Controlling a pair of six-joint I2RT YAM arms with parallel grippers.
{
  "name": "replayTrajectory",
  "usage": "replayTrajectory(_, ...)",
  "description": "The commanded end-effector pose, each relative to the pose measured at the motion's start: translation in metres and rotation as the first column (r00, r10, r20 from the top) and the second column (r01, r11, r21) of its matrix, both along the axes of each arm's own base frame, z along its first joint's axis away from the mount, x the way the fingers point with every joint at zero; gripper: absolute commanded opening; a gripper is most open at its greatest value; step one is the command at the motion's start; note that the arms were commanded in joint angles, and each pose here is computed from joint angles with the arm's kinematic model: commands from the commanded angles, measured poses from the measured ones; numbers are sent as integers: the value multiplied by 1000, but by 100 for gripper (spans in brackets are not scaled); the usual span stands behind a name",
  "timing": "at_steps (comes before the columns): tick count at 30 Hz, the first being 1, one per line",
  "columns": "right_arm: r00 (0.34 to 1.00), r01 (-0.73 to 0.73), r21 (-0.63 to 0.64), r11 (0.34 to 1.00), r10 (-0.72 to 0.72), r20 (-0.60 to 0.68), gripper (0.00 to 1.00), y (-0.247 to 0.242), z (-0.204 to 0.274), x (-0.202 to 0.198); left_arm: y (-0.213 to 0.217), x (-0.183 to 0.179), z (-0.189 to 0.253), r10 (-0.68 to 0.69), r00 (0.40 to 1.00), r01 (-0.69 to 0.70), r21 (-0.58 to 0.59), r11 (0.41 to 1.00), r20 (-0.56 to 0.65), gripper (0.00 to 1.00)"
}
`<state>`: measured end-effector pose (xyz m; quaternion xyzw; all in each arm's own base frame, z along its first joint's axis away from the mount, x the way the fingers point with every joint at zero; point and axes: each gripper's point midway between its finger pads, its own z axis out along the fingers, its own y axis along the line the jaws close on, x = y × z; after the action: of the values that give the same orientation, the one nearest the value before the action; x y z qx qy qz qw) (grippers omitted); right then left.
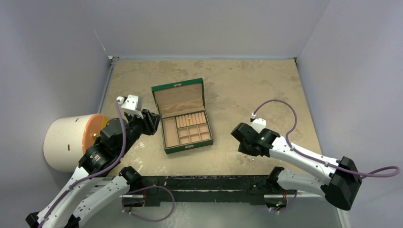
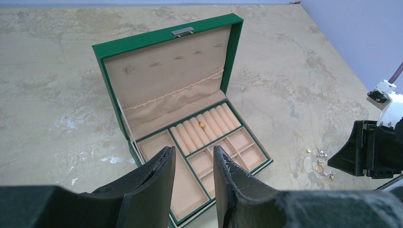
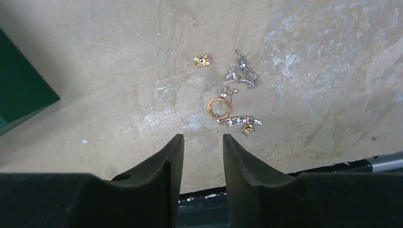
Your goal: Organize the mixed jewelry
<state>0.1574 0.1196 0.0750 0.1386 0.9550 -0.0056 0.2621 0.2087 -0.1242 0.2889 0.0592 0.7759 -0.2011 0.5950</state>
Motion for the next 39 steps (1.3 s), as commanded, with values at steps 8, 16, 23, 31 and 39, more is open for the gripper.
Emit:
replayTrajectory(8,973,231,-22,973,-232,-23,33,-26,-28,-11,-2,1,13,-7,999,8,-33,999,39,35)
replayTrajectory(16,972,232,7,973,-232,-30,31,-21,-40,-5,-3,1,11,-10,999,11,-30,999,34,34)
replayTrajectory(23,970,238,7,971,-238,-44,29,-24,-48,-2,-3,2,10,-8,999,9,-27,1000,31,35)
replayTrajectory(31,970,235,5,972,-234,-71,27,-24,-58,-3,-4,2,9,-10,1000,10,-25,1000,28,34)
replayTrajectory(39,968,240,-5,971,-240,-77,21,-28,-62,-6,-4,2,9,-9,1000,9,-24,1000,30,35)
